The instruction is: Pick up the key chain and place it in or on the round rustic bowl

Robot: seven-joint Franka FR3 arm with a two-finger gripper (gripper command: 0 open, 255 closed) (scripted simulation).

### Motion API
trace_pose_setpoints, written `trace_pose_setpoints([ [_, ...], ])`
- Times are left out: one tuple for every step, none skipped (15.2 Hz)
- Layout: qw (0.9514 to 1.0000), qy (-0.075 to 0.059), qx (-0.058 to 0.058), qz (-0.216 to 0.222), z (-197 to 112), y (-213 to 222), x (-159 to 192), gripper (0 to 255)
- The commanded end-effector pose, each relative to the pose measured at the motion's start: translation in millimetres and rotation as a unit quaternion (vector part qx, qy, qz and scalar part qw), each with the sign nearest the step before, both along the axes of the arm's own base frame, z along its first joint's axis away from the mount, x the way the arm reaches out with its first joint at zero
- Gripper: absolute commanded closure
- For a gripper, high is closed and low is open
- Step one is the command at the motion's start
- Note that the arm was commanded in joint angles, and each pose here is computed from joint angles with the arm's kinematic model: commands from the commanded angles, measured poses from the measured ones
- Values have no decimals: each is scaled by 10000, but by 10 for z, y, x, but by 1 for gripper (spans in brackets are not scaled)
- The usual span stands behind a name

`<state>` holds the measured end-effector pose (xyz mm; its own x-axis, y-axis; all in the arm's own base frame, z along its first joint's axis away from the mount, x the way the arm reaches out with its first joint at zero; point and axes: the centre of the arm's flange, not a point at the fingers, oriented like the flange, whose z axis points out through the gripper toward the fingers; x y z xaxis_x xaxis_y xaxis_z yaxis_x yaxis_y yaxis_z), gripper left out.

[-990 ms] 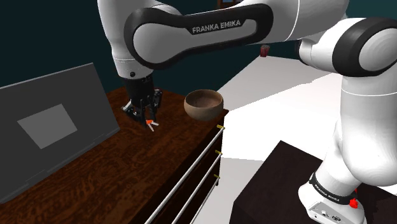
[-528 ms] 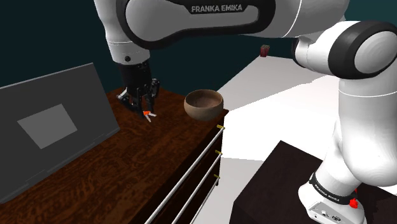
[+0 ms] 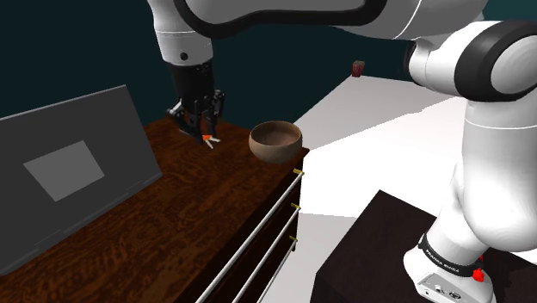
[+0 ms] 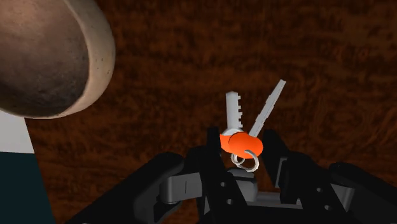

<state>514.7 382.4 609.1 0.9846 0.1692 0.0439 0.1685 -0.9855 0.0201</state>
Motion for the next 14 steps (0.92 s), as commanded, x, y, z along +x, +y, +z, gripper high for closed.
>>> trace_pose_setpoints([
  [10000, 1, 1, -1, 0, -261, -15, 255],
  [10000, 1, 1, -1, 4, -392, -25, 255],
  [10000, 1, 1, -1, 8, -524, -34, 255],
  [10000, 1, 1, -1, 11, -655, -44, 255],
  [10000, 1, 1, -1, 15, -787, -53, 255],
  [10000, 1, 1, -1, 19, -918, -63, 255],
  [10000, 1, 1, -1, 23, -1050, -73, 255],
  [10000, 1, 1, -1, 27, -1182, -82, 255],
  [10000, 1, 1, -1, 30, -1313, -92, 255],
  [10000, 1, 1, -1, 34, -1445, -102, 255],
  [10000, 1, 1, -1, 38, -1576, -111, 255],
  [10000, 1, 1, -1, 42, -1708, -121, 255],
  [10000, 1, 1, -1, 46, -1839, -131, 255],
  [10000, 1, 1, -1, 49, -1971, -140, 255],
])
